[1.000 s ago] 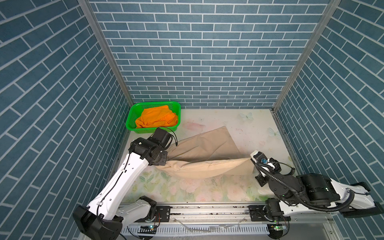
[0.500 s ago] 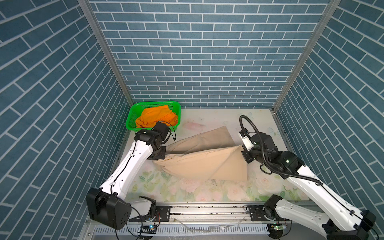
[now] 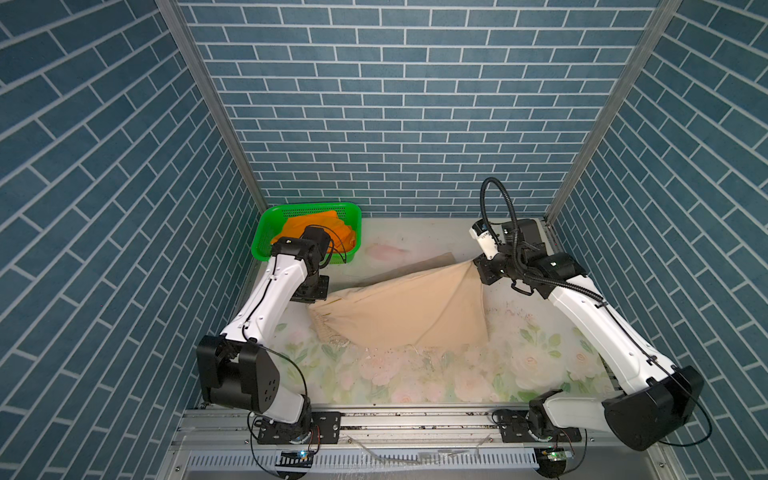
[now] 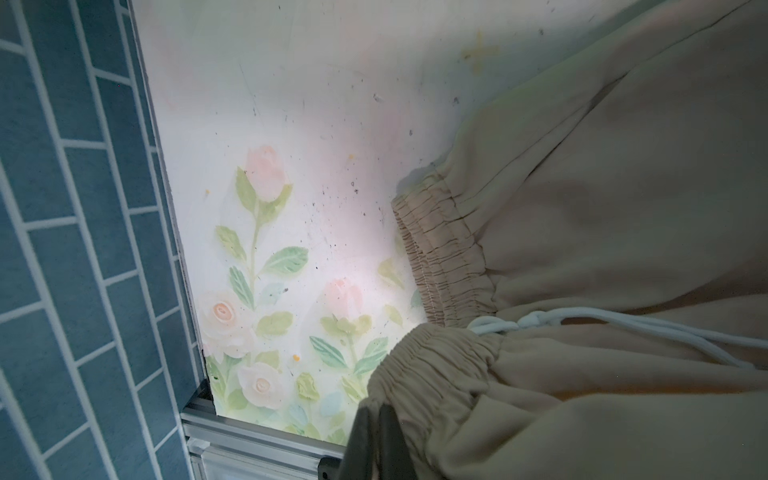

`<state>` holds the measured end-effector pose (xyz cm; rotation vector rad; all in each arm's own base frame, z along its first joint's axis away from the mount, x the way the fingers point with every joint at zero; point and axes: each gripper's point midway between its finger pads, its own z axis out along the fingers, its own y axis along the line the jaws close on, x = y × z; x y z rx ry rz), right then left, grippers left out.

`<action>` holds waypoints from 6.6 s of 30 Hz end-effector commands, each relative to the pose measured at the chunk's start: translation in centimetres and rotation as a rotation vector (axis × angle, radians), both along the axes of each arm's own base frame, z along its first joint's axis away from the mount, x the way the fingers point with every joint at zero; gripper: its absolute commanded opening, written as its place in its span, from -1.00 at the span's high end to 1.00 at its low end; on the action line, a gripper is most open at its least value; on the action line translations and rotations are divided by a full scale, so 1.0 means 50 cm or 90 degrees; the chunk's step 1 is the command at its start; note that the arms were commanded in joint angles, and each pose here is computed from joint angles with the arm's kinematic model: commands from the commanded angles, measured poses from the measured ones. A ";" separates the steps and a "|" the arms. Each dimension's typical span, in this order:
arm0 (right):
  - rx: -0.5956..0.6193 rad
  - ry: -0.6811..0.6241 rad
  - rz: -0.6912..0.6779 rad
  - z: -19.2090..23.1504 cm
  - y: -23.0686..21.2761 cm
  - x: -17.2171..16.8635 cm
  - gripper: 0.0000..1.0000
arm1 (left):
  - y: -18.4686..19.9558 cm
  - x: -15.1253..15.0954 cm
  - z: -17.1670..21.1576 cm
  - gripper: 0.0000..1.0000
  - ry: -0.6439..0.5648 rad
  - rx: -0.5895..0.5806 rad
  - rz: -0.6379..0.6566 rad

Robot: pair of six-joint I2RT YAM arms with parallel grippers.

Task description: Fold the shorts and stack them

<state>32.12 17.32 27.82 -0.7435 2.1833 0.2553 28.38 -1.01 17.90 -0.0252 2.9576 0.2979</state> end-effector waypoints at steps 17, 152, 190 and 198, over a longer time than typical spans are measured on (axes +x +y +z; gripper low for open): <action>0.031 -0.061 0.016 0.145 -0.112 -0.270 1.00 | 0.018 -0.164 0.123 1.00 -0.088 -0.040 -0.006; -0.092 0.492 -0.235 -0.441 -0.106 -0.169 1.00 | 0.016 -0.077 -0.325 -0.99 -0.072 -0.236 0.259; 0.125 0.539 -0.294 -0.460 -0.056 -0.219 1.00 | 0.005 -0.069 -0.331 -0.99 -0.072 -0.255 0.248; 0.011 0.461 -0.283 -0.353 -0.104 -0.188 1.00 | 0.005 -0.069 -0.338 -0.99 -0.057 -0.254 0.250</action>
